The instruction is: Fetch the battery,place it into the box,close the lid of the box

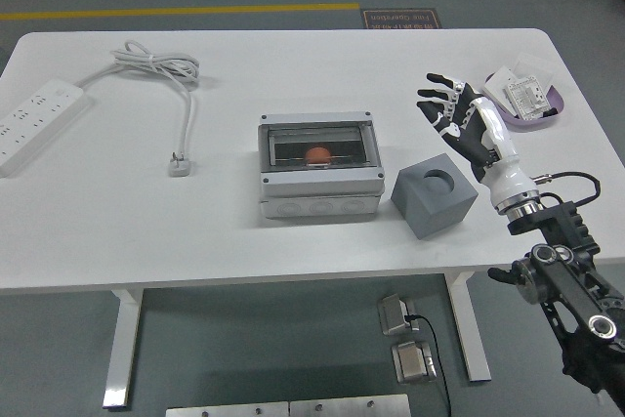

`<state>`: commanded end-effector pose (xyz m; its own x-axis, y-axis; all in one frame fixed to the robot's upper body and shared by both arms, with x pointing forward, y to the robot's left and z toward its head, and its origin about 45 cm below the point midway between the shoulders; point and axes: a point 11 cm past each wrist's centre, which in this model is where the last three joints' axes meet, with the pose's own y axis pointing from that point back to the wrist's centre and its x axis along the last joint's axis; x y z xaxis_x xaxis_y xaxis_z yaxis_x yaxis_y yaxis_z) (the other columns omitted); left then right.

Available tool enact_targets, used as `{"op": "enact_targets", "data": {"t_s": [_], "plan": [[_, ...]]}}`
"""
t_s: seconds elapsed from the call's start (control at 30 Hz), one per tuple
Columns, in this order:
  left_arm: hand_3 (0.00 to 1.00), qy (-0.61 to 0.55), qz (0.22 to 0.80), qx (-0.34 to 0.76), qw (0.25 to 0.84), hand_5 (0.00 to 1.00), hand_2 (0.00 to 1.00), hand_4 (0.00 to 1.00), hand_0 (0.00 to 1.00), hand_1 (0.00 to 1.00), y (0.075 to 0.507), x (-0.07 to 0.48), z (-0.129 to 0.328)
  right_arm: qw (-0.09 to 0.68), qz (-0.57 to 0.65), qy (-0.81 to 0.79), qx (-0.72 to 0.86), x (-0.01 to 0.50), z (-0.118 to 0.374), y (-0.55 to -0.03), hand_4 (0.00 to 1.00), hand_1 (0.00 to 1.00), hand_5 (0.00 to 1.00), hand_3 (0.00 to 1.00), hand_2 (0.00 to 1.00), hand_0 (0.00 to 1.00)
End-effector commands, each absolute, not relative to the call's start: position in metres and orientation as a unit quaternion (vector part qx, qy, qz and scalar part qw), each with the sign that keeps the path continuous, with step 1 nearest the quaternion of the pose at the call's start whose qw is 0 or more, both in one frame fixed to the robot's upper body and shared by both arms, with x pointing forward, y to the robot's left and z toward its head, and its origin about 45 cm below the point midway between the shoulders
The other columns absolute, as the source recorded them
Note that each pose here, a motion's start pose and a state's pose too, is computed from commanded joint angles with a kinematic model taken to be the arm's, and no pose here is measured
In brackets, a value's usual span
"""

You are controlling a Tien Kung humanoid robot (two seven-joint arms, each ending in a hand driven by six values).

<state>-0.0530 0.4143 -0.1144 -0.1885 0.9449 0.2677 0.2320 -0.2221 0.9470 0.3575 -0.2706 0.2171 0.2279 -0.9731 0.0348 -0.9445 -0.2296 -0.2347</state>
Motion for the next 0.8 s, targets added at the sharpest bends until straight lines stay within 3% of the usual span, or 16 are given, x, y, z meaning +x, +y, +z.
{"op": "enact_targets", "data": {"t_s": [0.17,0.2,0.57,0.6,0.8], "plan": [[0.782,0.535,0.555,0.550,0.321,0.488,0.719,0.822,0.730,0.741,0.414,-0.053,-0.115,0.166,-0.022,0.591,-0.789,0.353,0.236,-0.263,0.915,0.634,0.772,0.712,0.666,0.668],[0.782,0.535,0.555,0.550,0.321,0.489,0.719,0.822,0.731,0.741,0.414,-0.053,-0.115,0.183,-0.001,0.585,-0.790,0.352,0.238,-0.261,0.921,0.638,0.820,0.712,0.676,0.667],[0.782,0.535,0.548,0.559,0.317,0.490,0.719,0.822,0.731,0.741,0.420,-0.063,-0.112,0.281,0.149,0.596,-0.737,0.352,0.229,-0.284,0.920,0.644,0.831,0.714,0.676,0.663],[0.781,0.536,0.547,0.560,0.316,0.491,0.719,0.822,0.731,0.741,0.421,-0.066,-0.111,0.288,0.156,0.600,-0.730,0.353,0.228,-0.288,0.946,0.668,0.873,0.757,0.708,0.731],[0.781,0.539,0.540,0.569,0.308,0.491,0.719,0.822,0.731,0.739,0.427,-0.078,-0.108,0.311,0.169,0.620,-0.700,0.354,0.227,-0.306,0.944,0.675,0.884,0.757,0.713,0.762]]}}
